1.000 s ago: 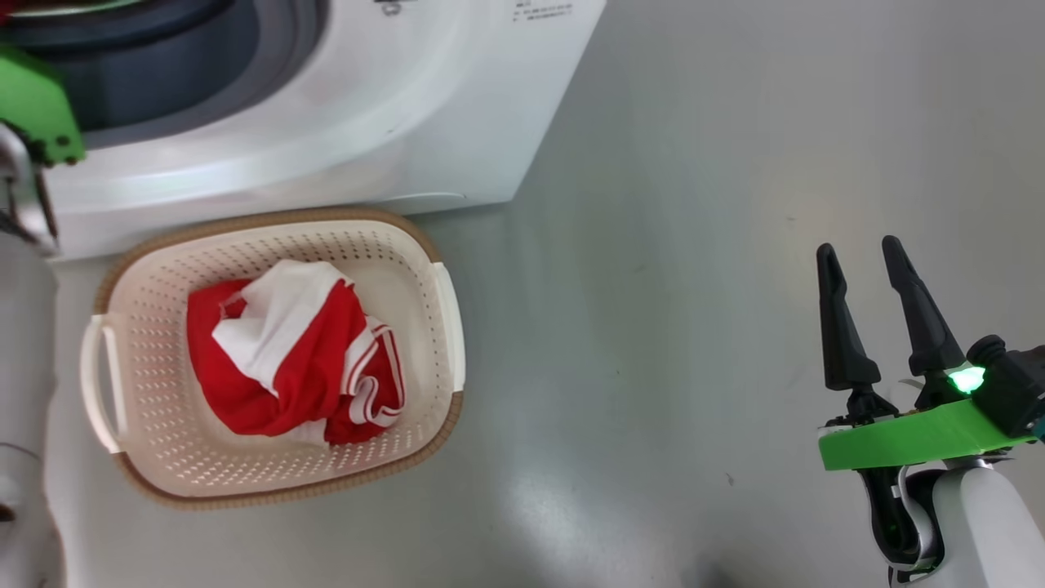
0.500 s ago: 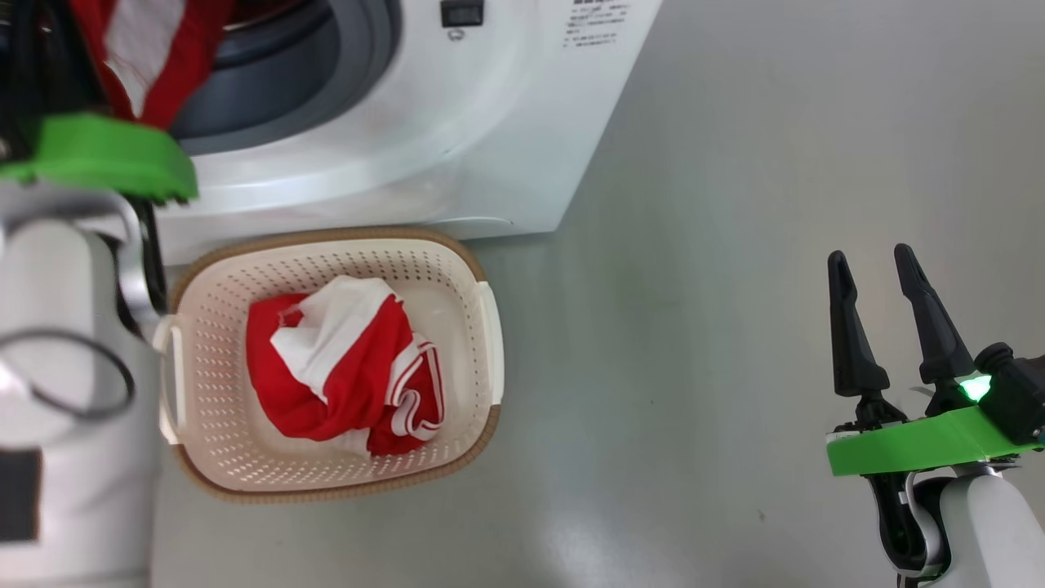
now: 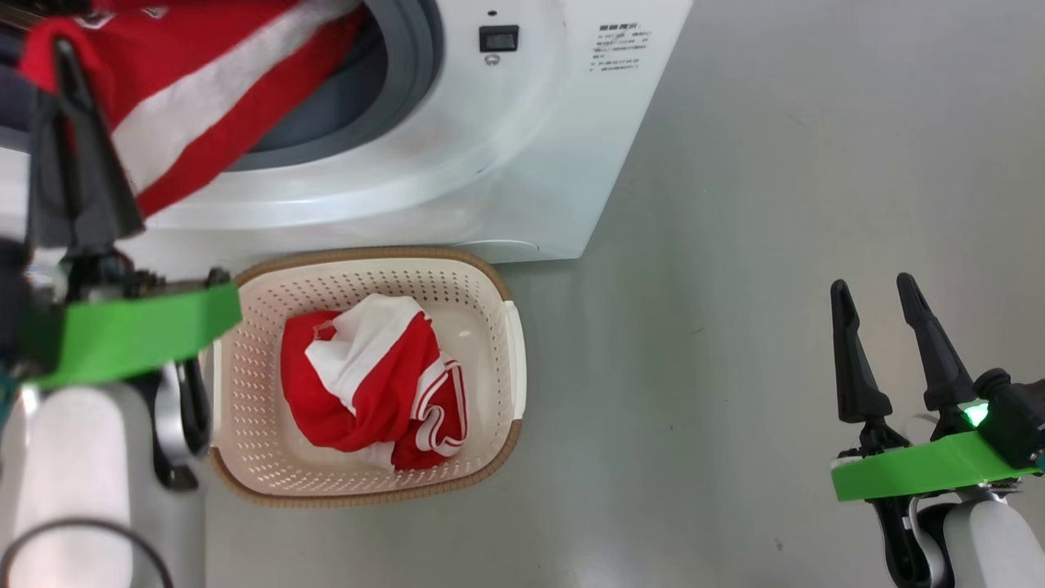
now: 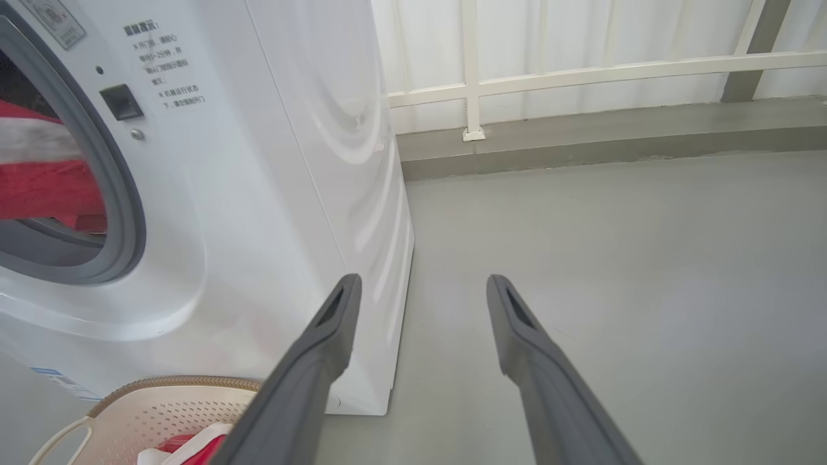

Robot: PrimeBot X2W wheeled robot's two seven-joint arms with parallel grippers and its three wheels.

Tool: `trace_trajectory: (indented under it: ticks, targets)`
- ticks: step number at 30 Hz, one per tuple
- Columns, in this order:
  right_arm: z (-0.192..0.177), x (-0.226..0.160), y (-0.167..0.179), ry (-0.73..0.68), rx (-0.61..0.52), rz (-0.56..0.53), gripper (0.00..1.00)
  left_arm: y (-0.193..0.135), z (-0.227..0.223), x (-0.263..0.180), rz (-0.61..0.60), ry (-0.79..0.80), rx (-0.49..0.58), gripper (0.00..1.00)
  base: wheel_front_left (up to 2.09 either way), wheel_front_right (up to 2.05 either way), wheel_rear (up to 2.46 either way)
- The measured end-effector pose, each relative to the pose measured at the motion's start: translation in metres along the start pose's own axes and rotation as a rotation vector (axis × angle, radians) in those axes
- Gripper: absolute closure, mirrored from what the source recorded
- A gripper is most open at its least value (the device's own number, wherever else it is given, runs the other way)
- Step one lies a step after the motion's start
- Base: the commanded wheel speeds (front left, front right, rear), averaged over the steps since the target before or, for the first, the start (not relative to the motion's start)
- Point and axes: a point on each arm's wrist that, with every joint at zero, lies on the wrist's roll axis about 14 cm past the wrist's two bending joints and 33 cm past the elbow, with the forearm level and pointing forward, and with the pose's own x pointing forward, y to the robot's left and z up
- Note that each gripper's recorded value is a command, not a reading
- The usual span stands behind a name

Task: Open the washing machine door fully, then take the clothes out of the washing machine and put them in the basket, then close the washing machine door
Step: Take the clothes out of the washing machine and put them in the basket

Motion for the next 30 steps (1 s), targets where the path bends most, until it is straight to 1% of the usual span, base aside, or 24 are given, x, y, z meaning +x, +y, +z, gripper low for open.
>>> trace_trajectory:
  ticks: [12, 16, 19, 25, 26, 30]
  targets:
    - [0.002, -0.005, 0.002, -0.002, -0.004, 0.007, 0.0, 0.004, 0.071, -0.023, 0.012, -0.191, -0.001, 1.0, 0.0, 0.0, 0.0]
    - [-0.002, -0.007, 0.002, 0.012, -0.004, 0.007, 0.0, 0.005, 0.073, -0.029, 0.019, -0.195, -0.003, 1.0, 0.0, 0.0, 0.0]
    - [-0.003, -0.007, 0.002, 0.014, -0.004, 0.007, 0.0, 0.004, 0.051, -0.036, 0.017, -0.121, -0.005, 1.0, 0.0, 0.0, 0.0]
    - [-0.007, -0.008, 0.002, 0.025, -0.006, 0.007, 0.0, -0.002, -0.014, -0.055, -0.001, 0.085, -0.014, 1.0, 0.0, 0.0, 0.0]
    - [-0.01, -0.007, 0.001, 0.033, -0.007, 0.003, 0.0, -0.003, -0.034, -0.06, -0.001, 0.144, -0.022, 1.0, 0.0, 0.0, 0.0]
    - [-0.016, -0.005, -0.002, 0.047, -0.009, -0.004, 0.0, -0.01, -0.082, -0.078, -0.029, 0.292, -0.03, 1.0, 0.0, 0.0, 0.0]
